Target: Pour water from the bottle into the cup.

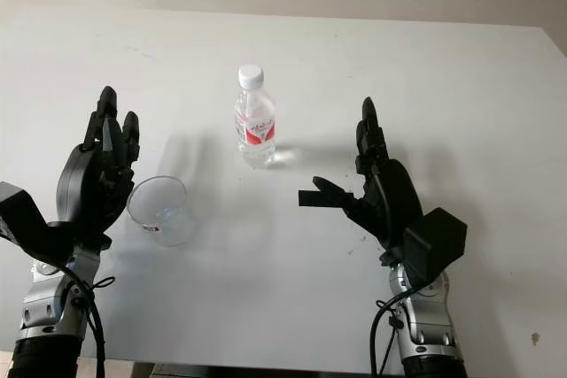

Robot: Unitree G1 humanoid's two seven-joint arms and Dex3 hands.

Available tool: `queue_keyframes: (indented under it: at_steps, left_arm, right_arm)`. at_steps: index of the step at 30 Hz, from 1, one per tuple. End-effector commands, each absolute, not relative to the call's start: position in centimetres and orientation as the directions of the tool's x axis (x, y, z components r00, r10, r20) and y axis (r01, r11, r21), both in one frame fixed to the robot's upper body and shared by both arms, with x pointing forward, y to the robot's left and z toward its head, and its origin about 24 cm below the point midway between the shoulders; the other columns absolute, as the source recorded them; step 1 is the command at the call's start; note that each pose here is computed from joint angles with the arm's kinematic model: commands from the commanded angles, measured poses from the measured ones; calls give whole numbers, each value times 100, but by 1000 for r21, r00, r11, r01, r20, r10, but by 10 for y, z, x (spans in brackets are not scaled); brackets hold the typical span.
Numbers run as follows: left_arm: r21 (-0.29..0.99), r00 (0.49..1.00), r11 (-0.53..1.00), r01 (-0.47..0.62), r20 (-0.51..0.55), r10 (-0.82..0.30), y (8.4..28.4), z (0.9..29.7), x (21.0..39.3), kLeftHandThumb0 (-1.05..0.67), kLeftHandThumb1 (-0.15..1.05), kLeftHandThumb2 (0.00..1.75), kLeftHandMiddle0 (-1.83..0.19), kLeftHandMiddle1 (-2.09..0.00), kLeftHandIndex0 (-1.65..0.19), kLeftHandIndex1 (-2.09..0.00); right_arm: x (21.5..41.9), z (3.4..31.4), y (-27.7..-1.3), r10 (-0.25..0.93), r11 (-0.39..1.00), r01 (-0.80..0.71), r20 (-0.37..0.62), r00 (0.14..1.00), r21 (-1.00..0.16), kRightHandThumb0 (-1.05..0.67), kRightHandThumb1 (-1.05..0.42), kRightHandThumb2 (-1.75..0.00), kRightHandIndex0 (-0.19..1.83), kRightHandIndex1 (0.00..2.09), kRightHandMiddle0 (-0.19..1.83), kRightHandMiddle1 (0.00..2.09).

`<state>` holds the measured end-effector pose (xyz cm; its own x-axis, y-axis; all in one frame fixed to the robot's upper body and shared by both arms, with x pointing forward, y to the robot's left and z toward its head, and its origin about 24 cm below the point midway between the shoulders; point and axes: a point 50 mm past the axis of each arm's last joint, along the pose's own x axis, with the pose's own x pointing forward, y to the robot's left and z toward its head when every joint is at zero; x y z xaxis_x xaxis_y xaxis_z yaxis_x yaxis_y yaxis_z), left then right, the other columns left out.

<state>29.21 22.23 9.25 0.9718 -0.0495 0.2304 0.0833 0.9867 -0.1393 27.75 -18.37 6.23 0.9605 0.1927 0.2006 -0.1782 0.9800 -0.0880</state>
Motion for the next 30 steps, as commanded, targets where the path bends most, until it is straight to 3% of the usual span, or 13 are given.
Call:
queue_keyframes:
  at_steps: [1,12,23,30]
  left_arm:
    - [-138,969,987,83,242,-48,223,94,290,-72,105,66,19,0,19,0]
    - [-141,971,987,77,236,-41,221,94,294,-71,105,67,19,0,19,0]
    - [-143,967,986,83,250,-45,224,95,295,-74,105,65,19,0,19,0]
    - [-145,965,986,88,256,-49,225,97,296,-74,105,66,19,0,19,0]
  right_arm:
    - [276,64,-183,199,979,-184,210,957,-88,-90,-96,-5,-19,0,-19,0]
    - [286,65,-179,245,968,-229,194,950,-99,-90,-96,-5,-19,0,-19,0]
    - [348,116,-136,395,912,-345,249,884,-221,-96,-91,-4,-19,0,-19,0]
    - [369,124,-108,419,902,-376,225,880,-212,-103,-91,-5,-19,0,-19,0]
